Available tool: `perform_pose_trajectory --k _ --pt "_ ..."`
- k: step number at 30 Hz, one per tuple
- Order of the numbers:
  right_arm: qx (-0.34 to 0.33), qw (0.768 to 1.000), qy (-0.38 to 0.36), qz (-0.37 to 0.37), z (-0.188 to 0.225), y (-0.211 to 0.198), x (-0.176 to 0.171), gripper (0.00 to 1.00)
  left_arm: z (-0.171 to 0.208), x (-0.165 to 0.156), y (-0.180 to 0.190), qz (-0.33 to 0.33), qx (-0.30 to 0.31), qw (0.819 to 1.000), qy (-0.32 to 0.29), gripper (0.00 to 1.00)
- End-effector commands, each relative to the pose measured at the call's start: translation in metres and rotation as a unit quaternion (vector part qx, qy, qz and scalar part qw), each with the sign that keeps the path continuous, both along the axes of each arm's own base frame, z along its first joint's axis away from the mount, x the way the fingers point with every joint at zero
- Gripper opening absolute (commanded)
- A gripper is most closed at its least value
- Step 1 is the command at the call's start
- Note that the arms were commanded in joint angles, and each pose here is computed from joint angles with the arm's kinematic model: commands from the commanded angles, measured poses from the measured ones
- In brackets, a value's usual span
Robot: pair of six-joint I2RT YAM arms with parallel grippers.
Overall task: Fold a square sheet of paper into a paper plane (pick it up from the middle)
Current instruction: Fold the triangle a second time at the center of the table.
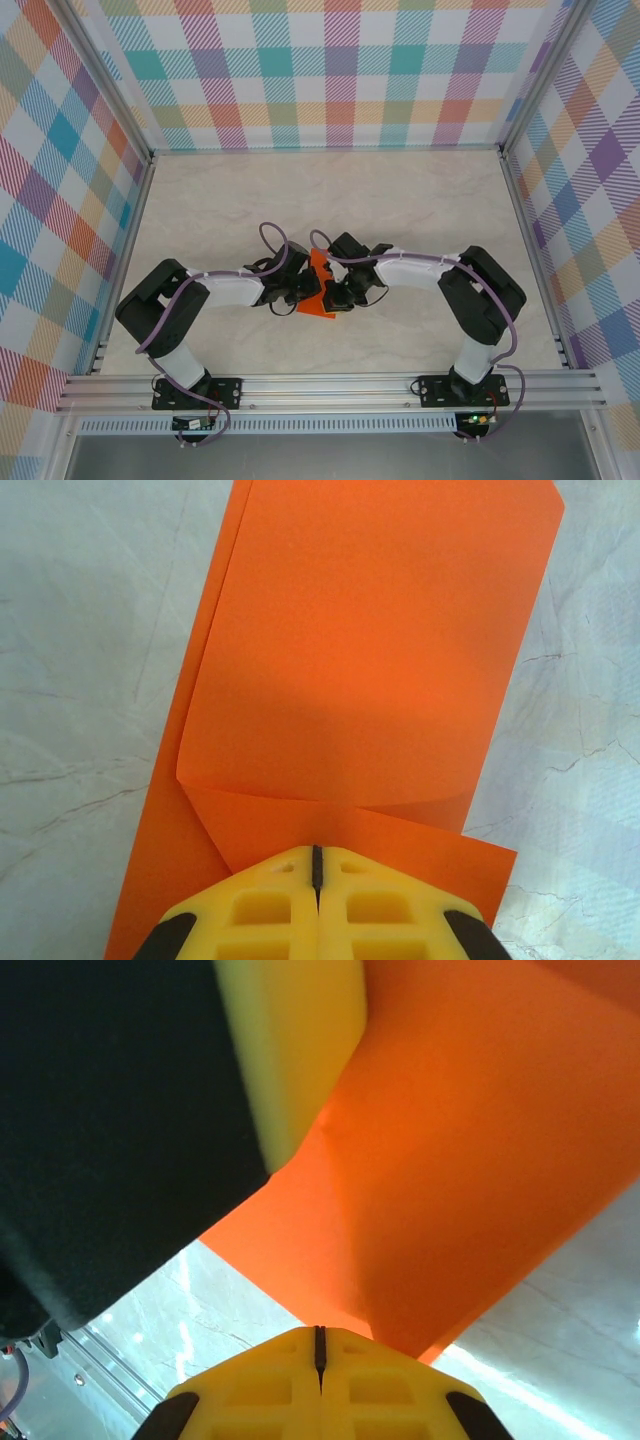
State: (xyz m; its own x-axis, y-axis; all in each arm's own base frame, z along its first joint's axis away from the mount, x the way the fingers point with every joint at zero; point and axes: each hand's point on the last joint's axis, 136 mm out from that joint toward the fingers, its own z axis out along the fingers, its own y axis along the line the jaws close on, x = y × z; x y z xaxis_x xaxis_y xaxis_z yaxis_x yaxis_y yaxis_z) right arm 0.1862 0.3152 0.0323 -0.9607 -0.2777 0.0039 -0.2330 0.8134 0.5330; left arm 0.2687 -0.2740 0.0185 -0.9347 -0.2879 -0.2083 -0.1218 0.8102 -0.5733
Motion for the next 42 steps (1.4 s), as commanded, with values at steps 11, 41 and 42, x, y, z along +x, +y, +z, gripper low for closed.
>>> perform_pose_trajectory --k 11,41,42 --pt "-0.046 0.999 -0.006 -0.011 -0.011 -0.004 0.003 0.0 -0.032 -0.023 0.032 0.019 0.077 0.996 0.051 0.0" --pt "-0.059 0.998 0.025 0.005 -0.026 -0.042 -0.028 0.0 -0.047 -0.03 0.051 0.03 0.124 0.99 0.066 0.0" --pt "-0.059 0.998 0.025 0.006 -0.024 -0.044 -0.031 0.0 -0.047 -0.031 0.051 0.029 0.123 0.99 0.066 0.0"
